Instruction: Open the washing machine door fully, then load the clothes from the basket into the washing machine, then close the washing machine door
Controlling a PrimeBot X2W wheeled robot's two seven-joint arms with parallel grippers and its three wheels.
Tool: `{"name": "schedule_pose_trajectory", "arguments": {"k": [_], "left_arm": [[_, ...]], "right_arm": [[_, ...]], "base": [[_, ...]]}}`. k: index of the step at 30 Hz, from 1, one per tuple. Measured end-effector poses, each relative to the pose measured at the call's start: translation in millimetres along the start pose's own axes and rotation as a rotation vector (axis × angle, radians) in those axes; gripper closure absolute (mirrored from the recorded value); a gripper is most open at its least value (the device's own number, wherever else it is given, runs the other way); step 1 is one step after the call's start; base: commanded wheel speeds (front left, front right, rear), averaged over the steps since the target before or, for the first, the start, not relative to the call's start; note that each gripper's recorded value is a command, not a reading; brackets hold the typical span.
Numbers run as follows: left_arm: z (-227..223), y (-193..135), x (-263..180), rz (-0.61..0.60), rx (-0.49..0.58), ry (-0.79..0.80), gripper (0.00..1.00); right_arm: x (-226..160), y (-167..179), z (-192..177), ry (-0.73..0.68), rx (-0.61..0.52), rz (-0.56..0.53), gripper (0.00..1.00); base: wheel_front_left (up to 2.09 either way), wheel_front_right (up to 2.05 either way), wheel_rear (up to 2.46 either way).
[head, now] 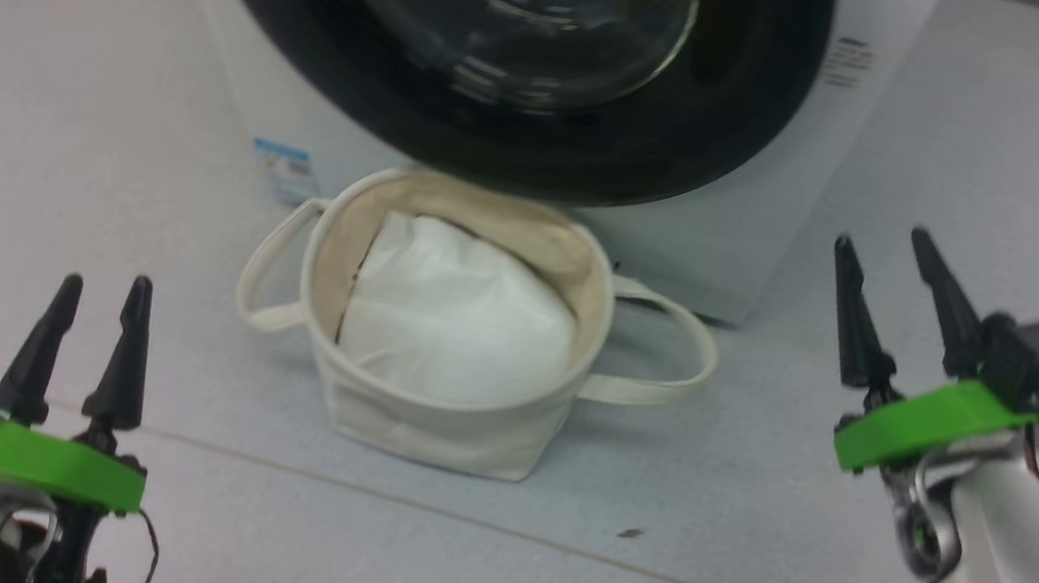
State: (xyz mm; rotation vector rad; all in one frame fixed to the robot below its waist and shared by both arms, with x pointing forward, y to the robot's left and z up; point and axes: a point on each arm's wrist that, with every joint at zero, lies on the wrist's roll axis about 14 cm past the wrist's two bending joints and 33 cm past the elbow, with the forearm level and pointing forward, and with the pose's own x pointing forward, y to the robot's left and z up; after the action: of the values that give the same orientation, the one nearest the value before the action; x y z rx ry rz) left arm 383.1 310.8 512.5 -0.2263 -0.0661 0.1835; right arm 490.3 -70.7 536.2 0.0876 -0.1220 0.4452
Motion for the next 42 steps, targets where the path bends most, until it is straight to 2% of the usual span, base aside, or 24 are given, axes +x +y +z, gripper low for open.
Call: {"name": "schedule_pose_trajectory", "arguments": {"k": [7,15,22,42], "left_arm": [[-10,-26,-4,-0.057,-0.11,0.017,0.0],[-7,-41,-2,-0.1,-0.143,0.01,0.0],[-15,-42,-7,-0.104,-0.153,0.035,0.0],[-1,-39,-10,-0.108,-0.106,-0.005,0.0]], "right_arm": [[-59,-27,20,-0.05,0.027,-0.137,0.0],[-114,-43,5,-0.013,0.061,-0.259,0.0],[-118,-41,5,-0.016,0.059,-0.262,0.0],[-109,-26,6,-0.02,0.061,-0.214,0.0]], "base": [[0.0,0.0,0.0],[0.0,0.0,0.0],[0.0,0.0,0.0],[0.0,0.0,0.0]]}}
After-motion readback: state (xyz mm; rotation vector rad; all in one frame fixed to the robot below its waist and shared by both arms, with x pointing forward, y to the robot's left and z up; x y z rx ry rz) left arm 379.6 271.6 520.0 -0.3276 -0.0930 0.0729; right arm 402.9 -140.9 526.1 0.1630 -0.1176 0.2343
